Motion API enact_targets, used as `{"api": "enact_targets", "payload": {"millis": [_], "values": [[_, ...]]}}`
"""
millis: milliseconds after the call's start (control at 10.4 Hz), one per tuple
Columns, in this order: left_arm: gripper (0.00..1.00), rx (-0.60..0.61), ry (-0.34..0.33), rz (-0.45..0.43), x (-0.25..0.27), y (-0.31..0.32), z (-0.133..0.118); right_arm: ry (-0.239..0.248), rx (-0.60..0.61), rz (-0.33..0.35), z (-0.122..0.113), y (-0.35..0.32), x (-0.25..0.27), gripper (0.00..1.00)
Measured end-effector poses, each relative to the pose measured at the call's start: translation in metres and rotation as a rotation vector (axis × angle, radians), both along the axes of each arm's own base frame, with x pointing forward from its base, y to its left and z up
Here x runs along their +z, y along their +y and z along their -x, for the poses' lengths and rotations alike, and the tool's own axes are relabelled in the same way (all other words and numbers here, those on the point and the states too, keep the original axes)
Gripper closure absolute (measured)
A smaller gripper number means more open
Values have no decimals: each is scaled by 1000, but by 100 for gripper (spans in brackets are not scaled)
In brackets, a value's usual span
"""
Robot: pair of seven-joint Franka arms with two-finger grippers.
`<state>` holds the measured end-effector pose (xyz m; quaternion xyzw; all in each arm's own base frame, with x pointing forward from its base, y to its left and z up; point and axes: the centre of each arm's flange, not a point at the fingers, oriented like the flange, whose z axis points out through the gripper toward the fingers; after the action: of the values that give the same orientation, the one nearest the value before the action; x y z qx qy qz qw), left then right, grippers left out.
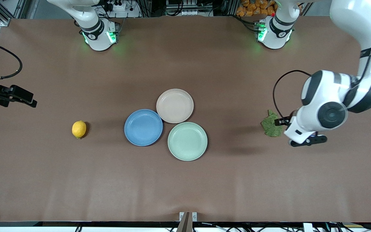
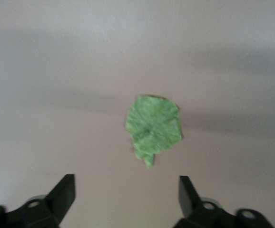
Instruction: Pick lemon and lettuce from blue and beige plates
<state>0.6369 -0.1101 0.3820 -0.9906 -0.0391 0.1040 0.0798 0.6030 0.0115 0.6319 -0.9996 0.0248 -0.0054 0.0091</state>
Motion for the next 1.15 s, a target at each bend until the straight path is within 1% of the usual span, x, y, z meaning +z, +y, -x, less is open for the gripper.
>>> {"api": "enact_targets", "payload": {"millis": [288, 480, 672, 864, 1152], "values": [[0, -51, -48, 11, 33, 12, -5, 10, -24, 17, 9, -14, 1, 0], [0, -64, -101, 10, 68, 25, -3, 13, -30, 27, 10, -19, -1, 0], [0, -59, -175, 25, 118, 25, 8, 9, -17, 80, 10, -15, 0, 0], [0, -37, -228, 34, 164, 29, 24, 13, -8, 93, 11, -10, -1, 0], [0, -45, -244, 87, 202, 45, 44, 26, -9, 91, 11, -11, -7, 0]]}}
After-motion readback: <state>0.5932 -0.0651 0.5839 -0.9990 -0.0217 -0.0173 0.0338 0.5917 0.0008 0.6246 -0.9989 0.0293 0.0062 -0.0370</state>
